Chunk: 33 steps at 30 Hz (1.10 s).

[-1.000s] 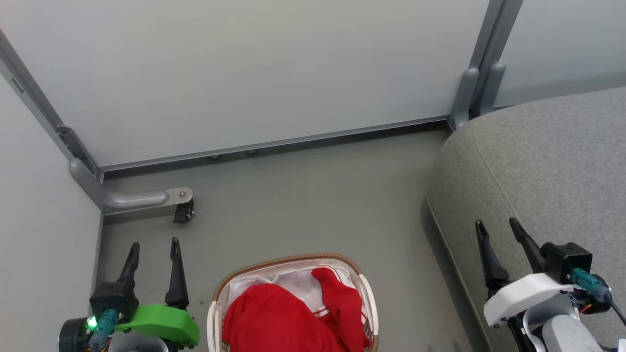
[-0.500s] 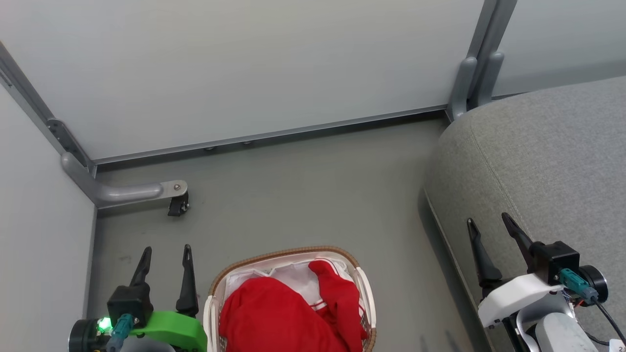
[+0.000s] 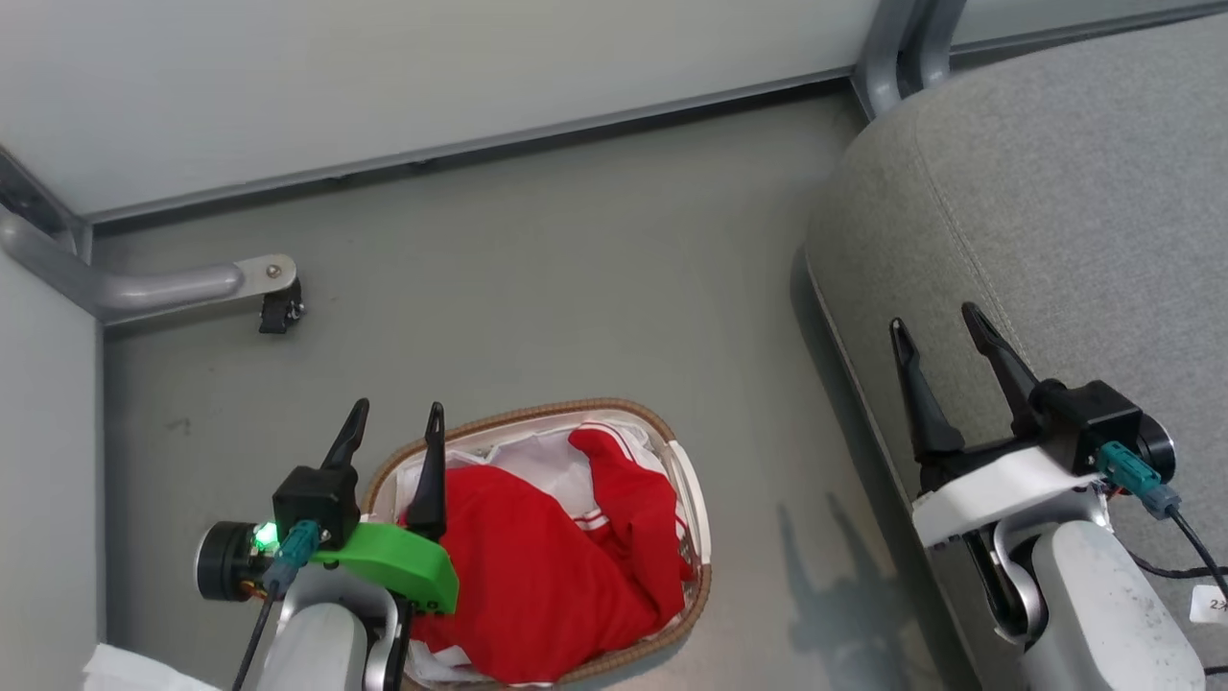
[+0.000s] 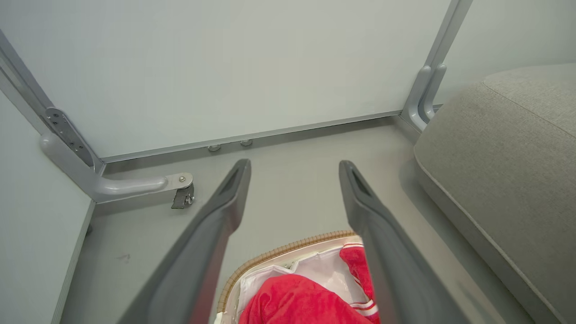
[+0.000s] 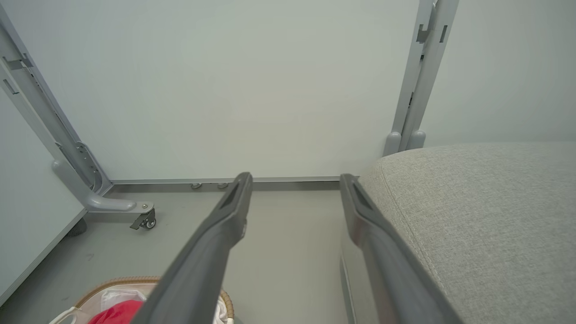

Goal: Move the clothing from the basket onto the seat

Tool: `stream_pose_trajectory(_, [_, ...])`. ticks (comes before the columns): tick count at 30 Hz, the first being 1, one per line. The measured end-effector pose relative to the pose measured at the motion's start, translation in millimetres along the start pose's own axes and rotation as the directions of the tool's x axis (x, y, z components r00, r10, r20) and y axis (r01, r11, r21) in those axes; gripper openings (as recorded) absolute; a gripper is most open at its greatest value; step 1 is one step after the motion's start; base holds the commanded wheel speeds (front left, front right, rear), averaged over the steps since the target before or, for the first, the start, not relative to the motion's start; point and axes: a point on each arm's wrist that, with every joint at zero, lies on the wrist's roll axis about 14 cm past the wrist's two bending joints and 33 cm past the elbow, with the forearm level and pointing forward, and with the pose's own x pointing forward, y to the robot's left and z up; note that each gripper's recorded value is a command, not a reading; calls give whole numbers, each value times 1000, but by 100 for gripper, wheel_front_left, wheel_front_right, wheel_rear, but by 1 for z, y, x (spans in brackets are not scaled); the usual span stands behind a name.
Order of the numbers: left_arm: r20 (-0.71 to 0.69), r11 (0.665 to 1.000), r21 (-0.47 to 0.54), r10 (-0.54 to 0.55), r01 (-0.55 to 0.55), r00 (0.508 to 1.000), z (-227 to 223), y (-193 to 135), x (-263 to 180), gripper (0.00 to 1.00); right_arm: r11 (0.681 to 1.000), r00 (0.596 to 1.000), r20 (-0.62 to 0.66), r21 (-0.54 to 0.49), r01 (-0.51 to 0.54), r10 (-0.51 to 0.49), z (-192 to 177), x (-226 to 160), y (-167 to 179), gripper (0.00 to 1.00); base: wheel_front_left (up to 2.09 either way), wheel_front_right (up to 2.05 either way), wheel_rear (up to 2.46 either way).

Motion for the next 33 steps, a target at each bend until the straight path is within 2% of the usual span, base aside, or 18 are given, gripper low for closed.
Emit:
stream_pose_trajectory(9, [-128,998,20,-49,52,991,-47,-5,46,100,999,1000,4,33,-2,2,-13,30,0,100,0,0,0])
stream_pose_trajectory(16, [-284,994,38,-83,98,955,-108,-3,67,100,998,1000,-5,55,-6,6,-29,51,0,100,0,0,0])
stream_pose_trajectory(22, [-413,993,35,-91,116,906,-161,1,75,100,998,999,-45,66,5,-2,-53,58,-5,100,0,0,0])
stream_pose_trajectory(33, [-636,974,78,-116,213,763,-251,4,65,100,996,991,-130,82,27,-16,-93,60,-15,100,0,0,0])
